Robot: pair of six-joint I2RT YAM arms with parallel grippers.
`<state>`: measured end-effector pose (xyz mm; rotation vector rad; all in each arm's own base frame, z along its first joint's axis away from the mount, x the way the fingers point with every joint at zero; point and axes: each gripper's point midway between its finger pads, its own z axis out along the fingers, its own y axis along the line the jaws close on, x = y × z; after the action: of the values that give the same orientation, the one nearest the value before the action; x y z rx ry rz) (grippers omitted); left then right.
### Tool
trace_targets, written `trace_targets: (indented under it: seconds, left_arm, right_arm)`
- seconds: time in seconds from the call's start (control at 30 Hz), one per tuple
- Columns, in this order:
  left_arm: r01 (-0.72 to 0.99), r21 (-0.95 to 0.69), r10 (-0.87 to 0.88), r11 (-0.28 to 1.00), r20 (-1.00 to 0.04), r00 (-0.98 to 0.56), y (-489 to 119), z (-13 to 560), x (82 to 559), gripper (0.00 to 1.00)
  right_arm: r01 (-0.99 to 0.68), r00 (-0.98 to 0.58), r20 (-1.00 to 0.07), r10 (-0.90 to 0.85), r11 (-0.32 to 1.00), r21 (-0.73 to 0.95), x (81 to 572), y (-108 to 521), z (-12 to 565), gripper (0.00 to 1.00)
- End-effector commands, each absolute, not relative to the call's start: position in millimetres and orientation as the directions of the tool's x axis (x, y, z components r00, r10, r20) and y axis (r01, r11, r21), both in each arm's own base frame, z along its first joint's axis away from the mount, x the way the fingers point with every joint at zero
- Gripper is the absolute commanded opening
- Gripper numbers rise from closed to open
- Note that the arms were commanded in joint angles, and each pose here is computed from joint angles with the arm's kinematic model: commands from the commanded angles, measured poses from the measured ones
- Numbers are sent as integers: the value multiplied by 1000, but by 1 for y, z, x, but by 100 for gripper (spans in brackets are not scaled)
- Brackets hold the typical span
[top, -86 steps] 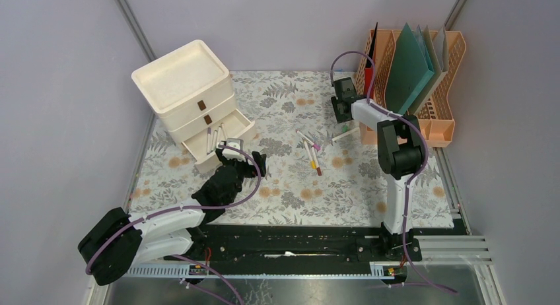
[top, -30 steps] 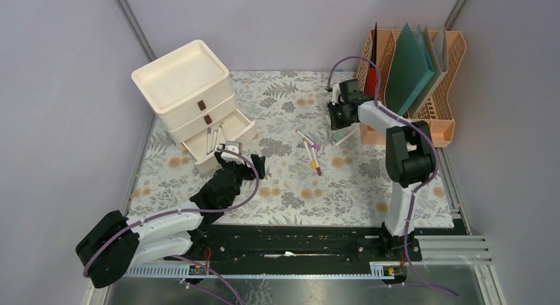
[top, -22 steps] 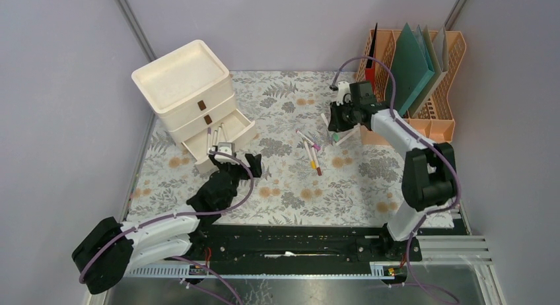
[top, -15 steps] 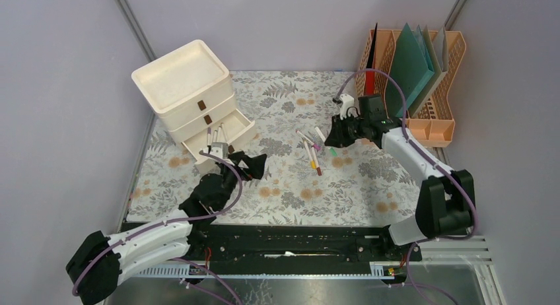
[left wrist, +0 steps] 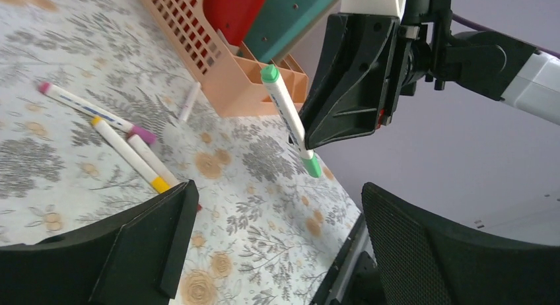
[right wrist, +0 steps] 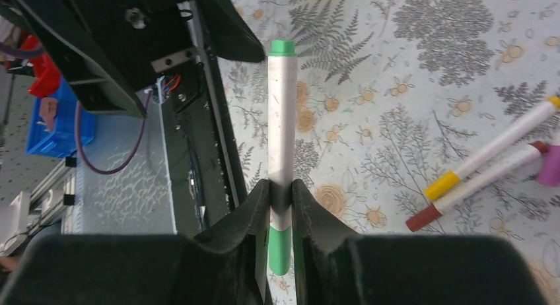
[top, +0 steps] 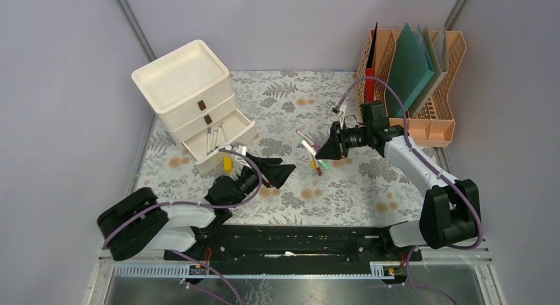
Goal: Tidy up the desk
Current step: Place the stationery in the drawer.
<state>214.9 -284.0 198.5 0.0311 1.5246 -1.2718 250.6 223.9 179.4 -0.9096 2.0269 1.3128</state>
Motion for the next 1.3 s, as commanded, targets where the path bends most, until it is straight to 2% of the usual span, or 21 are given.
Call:
trace_targets:
  seconds: [0.0,0.5,0.6,0.87,1.07,1.17,1.27]
  left_arm:
    - [699,-685,-703,205,-600,-382,-302,258,206,99]
    - [647,-745,-739,162,-526,-420,-337,257,232,99]
    - [628,-763,-744,152,-506,-436,-342,254,235,95]
    - [622,-772,-751,135,-489,-444,-352,257,239,67]
    - [618,-776,-742,125,-487,-461,-358,254,238,31]
    - [619,-775,-737,131,-493,-462,-359,251,238,1]
    - [619,-773,-737,141,-499,-455,-357,250,238,0]
  right_arm:
    - [-821,-571,-789,-224,140,554,234,233,195,0]
    - [-811,-582,-783,-218,86,579,226,237,193,0]
    - [-810,-583,-782,-222,82,581,225,238,192,0]
    - [-810,-582,-778,-237,84,581,223,239,186,0]
    - [-809,-581,-771,-260,81,582,221,242,180,0]
    - [-811,-578,-771,-267,81,580,221,243,178,0]
    - [-815,-573,-773,-274,87,573,221,242,176,0]
